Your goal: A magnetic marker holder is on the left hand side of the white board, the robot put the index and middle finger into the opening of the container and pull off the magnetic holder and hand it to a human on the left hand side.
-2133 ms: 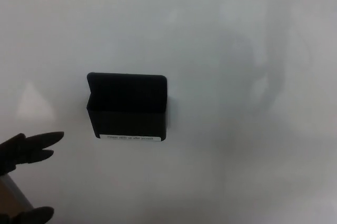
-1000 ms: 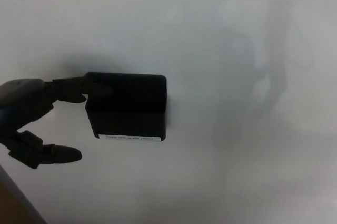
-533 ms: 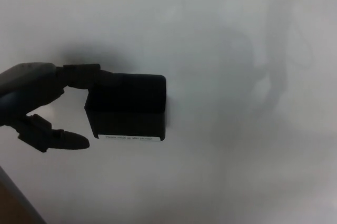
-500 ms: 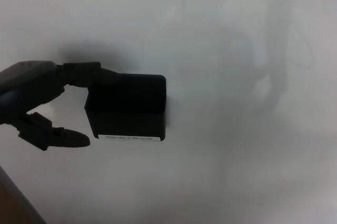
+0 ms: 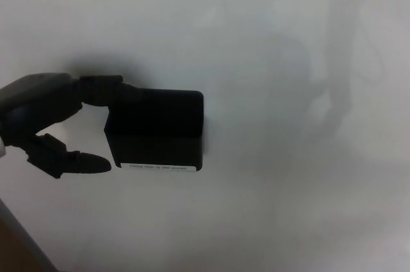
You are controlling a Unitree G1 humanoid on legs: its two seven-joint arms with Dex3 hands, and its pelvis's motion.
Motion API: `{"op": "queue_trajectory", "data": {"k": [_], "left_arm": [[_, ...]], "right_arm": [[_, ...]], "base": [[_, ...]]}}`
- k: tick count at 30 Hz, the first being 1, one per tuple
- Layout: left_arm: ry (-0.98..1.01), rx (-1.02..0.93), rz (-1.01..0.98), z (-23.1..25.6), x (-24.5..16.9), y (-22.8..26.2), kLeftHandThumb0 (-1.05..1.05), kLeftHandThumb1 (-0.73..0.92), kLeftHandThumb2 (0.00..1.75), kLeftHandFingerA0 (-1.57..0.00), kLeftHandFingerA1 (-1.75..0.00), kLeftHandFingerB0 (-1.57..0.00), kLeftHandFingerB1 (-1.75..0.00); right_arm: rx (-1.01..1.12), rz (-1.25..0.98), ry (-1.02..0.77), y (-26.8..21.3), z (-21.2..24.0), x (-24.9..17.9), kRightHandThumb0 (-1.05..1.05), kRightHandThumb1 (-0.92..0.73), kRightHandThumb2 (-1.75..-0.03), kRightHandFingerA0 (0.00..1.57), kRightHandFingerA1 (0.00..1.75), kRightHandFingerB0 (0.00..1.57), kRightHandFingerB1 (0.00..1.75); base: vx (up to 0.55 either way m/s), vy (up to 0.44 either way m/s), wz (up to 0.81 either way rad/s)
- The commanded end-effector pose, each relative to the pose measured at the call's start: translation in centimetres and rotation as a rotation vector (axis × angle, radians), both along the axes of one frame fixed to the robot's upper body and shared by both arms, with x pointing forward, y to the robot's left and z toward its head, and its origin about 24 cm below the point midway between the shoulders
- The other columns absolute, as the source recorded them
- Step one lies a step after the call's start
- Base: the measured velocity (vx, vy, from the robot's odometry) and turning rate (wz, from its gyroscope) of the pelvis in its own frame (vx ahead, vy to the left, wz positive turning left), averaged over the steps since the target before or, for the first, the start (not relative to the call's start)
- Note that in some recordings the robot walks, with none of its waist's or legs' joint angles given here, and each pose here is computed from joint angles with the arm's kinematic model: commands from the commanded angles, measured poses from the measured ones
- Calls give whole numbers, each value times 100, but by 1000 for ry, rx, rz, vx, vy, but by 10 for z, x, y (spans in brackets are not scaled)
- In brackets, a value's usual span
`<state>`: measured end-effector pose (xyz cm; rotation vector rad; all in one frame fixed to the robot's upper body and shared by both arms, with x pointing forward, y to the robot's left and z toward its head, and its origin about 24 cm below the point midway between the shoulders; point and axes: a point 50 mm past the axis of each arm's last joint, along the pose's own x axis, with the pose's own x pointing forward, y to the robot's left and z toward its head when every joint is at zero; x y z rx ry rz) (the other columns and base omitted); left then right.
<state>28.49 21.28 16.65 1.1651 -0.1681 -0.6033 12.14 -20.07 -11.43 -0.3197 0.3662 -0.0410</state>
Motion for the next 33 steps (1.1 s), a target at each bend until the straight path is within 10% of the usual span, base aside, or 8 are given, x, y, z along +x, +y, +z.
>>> {"op": "queue_trajectory", "data": {"k": [1, 10, 31, 33], "left_arm": [[25, 9, 48, -5, 7, 5, -66, 56, 58, -34, -35, -28, -30], [33, 33, 42, -9, 12, 2, -72, 48, 79, -28, -43, -21, -39], [40, 22, 18, -14, 14, -15, -69, 57, 58, -32, -33, -26, -29], [26, 28, 21, -10, 15, -16, -72, 47, 78, -27, -42, -23, -39]], "right_arm": [[-19, -5, -15, -6, 2, -1, -58, -59, -89, 60, 60, 37, 51], [-26, -6, -24, -5, 3, 1, -58, -59, -89, 60, 60, 37, 51], [-17, 1, -31, -3, 3, 3, -56, -58, -87, 61, 61, 38, 51], [-24, 5, -33, -3, 4, 7, -51, -71, -61, 67, 49, 42, 38]], "base": [[0, 0, 0], [0, 0, 0], [0, 0, 0], [0, 0, 0]]}}
